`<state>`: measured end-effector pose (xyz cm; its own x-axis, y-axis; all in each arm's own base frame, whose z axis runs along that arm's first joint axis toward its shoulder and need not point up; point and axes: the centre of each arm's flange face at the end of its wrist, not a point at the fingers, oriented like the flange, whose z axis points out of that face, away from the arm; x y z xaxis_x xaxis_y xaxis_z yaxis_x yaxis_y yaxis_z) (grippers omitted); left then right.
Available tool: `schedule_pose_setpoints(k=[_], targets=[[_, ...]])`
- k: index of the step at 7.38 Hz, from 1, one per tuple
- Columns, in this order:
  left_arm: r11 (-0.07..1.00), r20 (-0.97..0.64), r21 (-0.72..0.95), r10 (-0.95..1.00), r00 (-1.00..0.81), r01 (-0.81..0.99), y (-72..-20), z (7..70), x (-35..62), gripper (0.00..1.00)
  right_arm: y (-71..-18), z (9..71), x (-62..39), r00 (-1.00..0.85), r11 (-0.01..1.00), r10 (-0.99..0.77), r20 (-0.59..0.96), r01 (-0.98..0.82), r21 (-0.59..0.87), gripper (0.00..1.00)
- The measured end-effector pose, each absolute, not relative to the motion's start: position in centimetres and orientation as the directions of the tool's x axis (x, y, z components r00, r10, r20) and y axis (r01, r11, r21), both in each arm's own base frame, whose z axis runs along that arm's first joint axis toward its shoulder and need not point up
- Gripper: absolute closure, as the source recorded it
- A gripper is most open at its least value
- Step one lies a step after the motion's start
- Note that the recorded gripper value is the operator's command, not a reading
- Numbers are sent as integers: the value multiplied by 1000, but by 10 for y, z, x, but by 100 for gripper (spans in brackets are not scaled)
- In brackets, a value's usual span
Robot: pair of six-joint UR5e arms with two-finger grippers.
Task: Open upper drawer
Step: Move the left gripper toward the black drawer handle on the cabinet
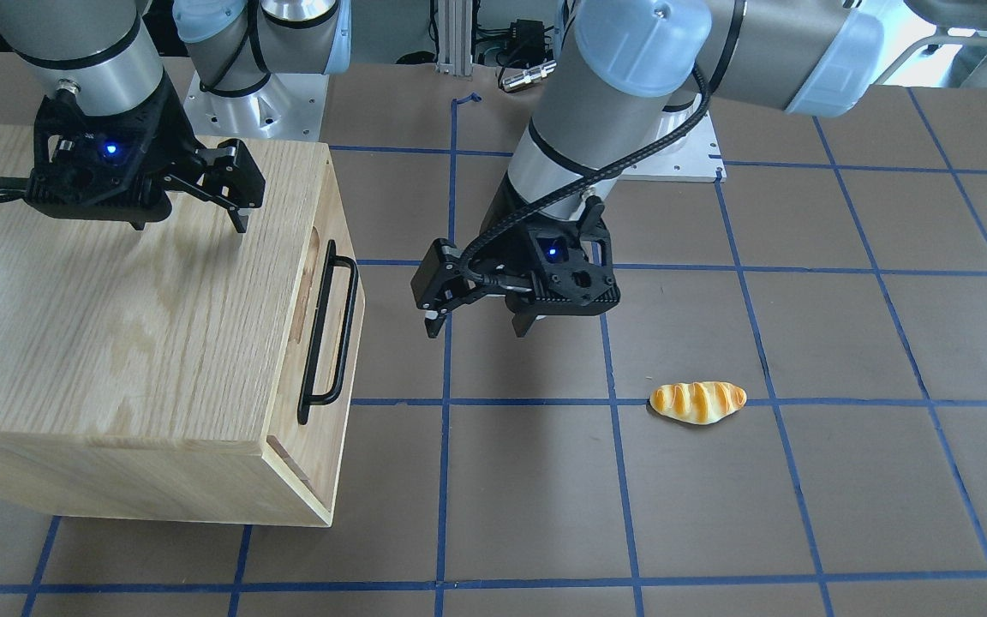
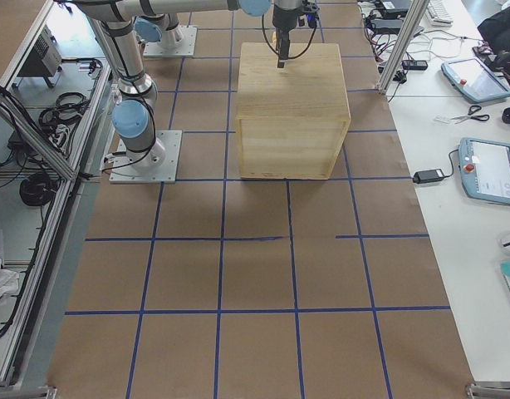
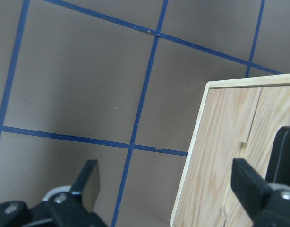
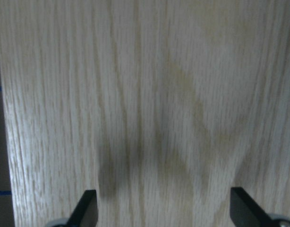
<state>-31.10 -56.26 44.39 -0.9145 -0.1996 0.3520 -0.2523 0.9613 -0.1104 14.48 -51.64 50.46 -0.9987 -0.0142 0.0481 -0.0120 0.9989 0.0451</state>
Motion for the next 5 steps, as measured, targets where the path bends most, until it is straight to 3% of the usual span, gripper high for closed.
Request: schedule_pose_setpoints(k=[5], targets=[[968, 359, -45, -214, -908, -245, -559, 410, -378, 0, -516, 504, 145, -999, 999, -15, 48, -13, 45, 0]])
